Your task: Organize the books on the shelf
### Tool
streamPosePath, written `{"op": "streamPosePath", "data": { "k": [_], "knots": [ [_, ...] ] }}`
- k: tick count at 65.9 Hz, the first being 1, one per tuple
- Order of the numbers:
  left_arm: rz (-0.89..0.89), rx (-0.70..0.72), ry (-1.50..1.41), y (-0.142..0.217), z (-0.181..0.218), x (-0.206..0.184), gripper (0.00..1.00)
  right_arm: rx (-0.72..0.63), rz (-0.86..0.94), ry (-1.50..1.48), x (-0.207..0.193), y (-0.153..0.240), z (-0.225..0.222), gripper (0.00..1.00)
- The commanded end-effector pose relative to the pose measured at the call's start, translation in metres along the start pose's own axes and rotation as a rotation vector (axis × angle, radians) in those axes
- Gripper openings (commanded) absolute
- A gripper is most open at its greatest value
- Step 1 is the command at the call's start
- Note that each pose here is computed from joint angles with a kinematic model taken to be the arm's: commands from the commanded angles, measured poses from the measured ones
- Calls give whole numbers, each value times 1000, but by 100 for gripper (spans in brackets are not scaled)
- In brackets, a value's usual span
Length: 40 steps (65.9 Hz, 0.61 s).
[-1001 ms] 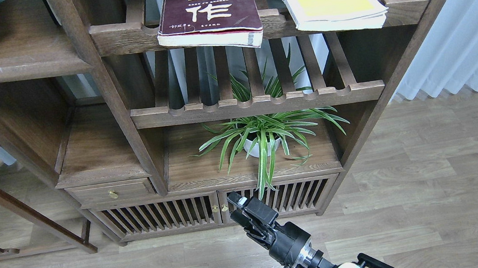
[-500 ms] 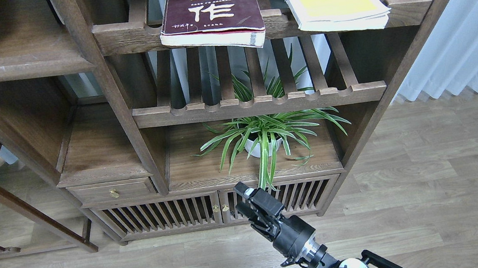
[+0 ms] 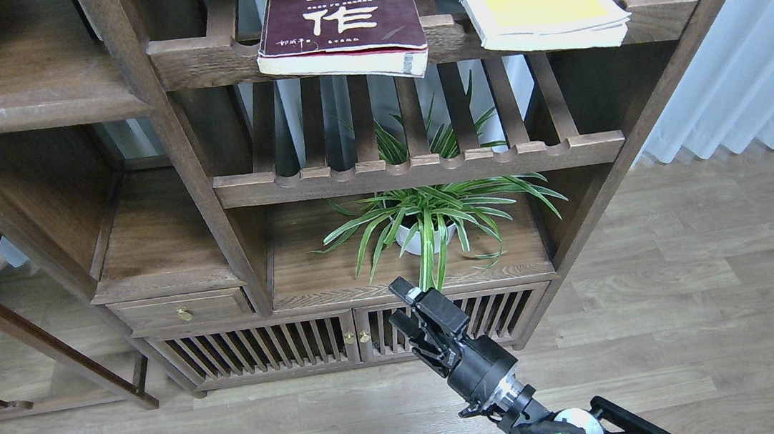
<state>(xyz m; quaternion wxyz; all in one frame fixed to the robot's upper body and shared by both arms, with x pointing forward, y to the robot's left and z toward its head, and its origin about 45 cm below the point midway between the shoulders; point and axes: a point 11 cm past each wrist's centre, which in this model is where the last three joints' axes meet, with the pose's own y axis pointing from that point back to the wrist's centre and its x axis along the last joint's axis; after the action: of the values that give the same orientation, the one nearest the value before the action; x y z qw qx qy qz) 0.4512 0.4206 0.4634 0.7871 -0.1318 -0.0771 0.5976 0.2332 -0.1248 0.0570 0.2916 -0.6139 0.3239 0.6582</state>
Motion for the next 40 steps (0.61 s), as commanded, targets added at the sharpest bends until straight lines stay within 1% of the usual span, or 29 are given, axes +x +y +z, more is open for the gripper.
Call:
{"op": "streamPosePath", "data": {
  "k": [1, 13, 28, 40],
  "knots": [
    [18, 11, 19, -3, -5, 6, 5, 10, -5, 1, -2, -1, -3, 93],
    [8, 99, -42, -21, -8, 7, 5, 21, -8, 1, -3, -1, -7, 93],
    [55, 147, -83, -44, -4, 21, 5, 47, -27, 1, -8, -3, -14, 93],
    [78, 189, -69, -50, -22, 24, 5, 48, -26, -2, -8, -3, -13, 93]
  ]
}}
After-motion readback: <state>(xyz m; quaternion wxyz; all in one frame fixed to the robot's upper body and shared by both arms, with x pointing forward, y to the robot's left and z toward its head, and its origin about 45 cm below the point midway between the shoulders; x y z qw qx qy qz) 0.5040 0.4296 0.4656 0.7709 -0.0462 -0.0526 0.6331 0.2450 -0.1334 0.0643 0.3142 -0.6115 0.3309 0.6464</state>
